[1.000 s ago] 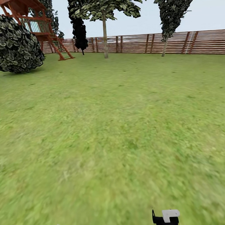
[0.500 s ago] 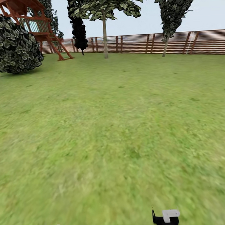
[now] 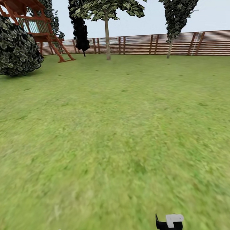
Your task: In the garden, pick up the pesticide atomizer on the floor and spray pesticide onto both trees until each tree trunk is fully covered.
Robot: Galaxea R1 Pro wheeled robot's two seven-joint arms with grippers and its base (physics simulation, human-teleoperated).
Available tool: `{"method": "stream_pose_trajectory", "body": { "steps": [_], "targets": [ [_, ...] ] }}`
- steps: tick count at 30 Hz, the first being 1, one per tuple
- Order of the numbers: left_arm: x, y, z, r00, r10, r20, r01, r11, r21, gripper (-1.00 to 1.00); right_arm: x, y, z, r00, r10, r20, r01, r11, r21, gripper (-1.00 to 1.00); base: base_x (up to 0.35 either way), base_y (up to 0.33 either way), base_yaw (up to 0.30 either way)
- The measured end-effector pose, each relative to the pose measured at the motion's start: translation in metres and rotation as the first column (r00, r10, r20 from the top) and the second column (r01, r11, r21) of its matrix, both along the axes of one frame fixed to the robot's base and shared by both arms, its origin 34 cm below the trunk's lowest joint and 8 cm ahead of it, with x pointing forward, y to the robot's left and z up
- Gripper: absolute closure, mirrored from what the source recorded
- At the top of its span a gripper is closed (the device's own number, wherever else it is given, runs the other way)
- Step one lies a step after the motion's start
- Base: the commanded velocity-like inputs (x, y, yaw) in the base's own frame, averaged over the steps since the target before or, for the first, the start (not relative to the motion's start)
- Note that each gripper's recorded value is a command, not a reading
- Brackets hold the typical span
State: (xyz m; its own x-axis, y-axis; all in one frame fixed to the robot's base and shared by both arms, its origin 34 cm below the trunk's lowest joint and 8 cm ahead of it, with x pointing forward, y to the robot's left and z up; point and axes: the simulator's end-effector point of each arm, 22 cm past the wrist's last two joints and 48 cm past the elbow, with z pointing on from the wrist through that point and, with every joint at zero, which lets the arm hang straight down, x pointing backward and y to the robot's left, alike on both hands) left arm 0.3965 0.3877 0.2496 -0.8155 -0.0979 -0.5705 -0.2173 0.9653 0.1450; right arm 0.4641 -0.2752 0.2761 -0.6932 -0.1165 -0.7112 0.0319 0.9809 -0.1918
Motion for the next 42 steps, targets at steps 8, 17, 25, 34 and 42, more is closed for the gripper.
{"method": "stream_pose_trajectory", "body": {
  "steps": [8,17,25,34,42],
  "targets": [
    [0.0,0.0,0.0,1.0,0.0,0.0,0.0,1.0,0.0,1.0,0.0,0.0,0.0,1.0,0.0,0.0,0.0,1.0,0.0,-1.0,0.34,0.0,0.0],
    [0.0,0.0013,0.0003,1.0,0.002,0.0,-0.002,1.0,0.001,1.0,0.0,0.0,0.0,1.0,0.0,0.0,0.0,1.0,0.0,-1.0,0.34,0.0,0.0],
    [0.0,0.0012,0.0002,1.0,0.001,0.0,-0.001,1.0,0.001,1.0,0.0,0.0011,0.0,1.0,0.0,0.0,0.0,1.0,0.001,-1.0,0.34,0.0,0.018],
    [0.0,0.0012,0.0002,1.0,0.0,0.0,0.0,1.0,0.001,1.0,0.0,0.002,-0.0001,1.0,0.001,0.0,-0.001,1.0,0.003,-1.0,0.339,0.0,0.153],
    [-0.0001,0.0008,0.0001,1.0,0.001,0.0,-0.001,1.0,0.001,1.0,0.0,0.0032,-0.0001,1.0,0.001,0.0,-0.001,1.0,0.004,-1.0,0.339,0.0,0.002]
  ]
}}
